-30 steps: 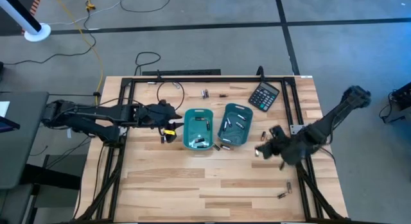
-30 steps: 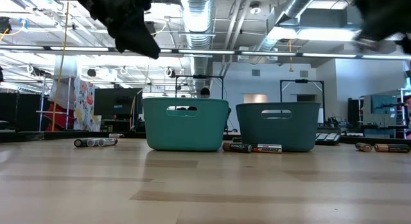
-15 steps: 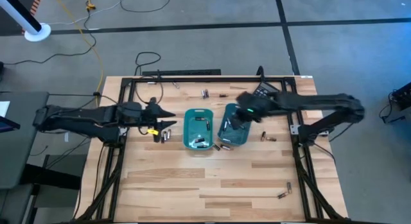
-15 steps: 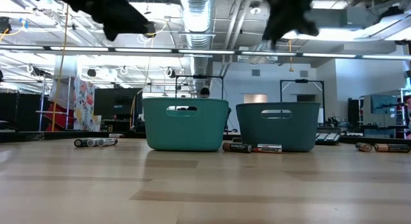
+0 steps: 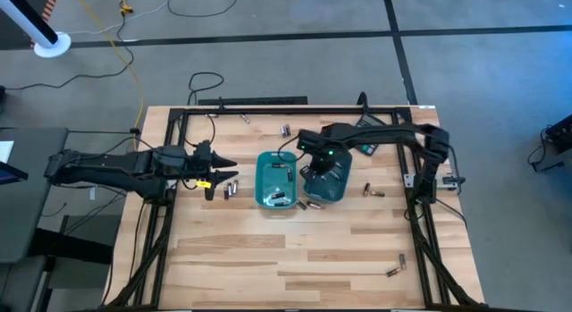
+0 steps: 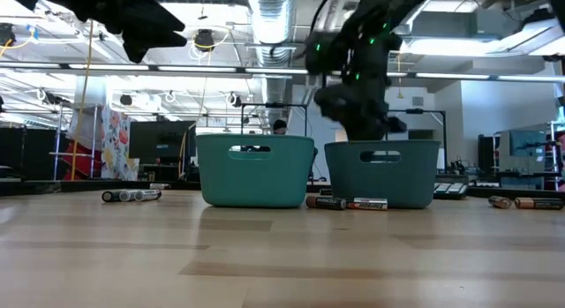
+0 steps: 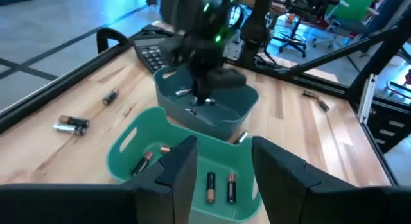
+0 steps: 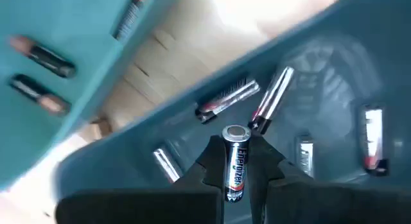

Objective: Sort batteries
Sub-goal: Put the silver battery into the blue bin

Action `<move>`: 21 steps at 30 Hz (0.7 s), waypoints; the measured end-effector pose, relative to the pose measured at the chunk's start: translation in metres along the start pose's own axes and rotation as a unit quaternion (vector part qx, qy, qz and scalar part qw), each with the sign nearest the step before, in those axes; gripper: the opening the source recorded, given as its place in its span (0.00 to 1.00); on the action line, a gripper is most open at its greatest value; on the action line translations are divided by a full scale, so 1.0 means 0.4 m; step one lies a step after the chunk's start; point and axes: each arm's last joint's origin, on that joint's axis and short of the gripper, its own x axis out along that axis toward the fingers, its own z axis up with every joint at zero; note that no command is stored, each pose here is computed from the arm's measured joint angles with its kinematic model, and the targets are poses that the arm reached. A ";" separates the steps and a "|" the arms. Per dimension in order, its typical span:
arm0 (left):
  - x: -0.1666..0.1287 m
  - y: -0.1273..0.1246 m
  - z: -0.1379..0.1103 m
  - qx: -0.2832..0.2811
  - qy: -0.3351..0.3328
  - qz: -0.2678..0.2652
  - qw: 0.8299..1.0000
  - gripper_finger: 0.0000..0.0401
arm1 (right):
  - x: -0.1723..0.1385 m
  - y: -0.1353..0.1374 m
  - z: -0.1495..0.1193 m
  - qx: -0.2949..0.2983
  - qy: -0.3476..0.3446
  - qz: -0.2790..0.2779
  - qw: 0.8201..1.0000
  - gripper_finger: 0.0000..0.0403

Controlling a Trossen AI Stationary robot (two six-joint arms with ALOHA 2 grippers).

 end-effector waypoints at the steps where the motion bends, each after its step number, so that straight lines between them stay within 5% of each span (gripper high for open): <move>1: -0.002 0.000 0.000 0.000 -0.001 0.000 1.000 0.35 | 0.016 -0.003 0.002 0.005 0.011 -0.005 1.000 0.10; 7: -0.013 0.003 -0.002 -0.001 0.002 0.001 1.000 0.35 | 0.079 -0.004 0.011 0.015 0.037 -0.021 0.999 0.10; 21: -0.013 0.005 -0.001 0.000 0.002 0.003 1.000 0.35 | 0.081 0.004 0.006 0.019 0.036 -0.020 0.999 0.27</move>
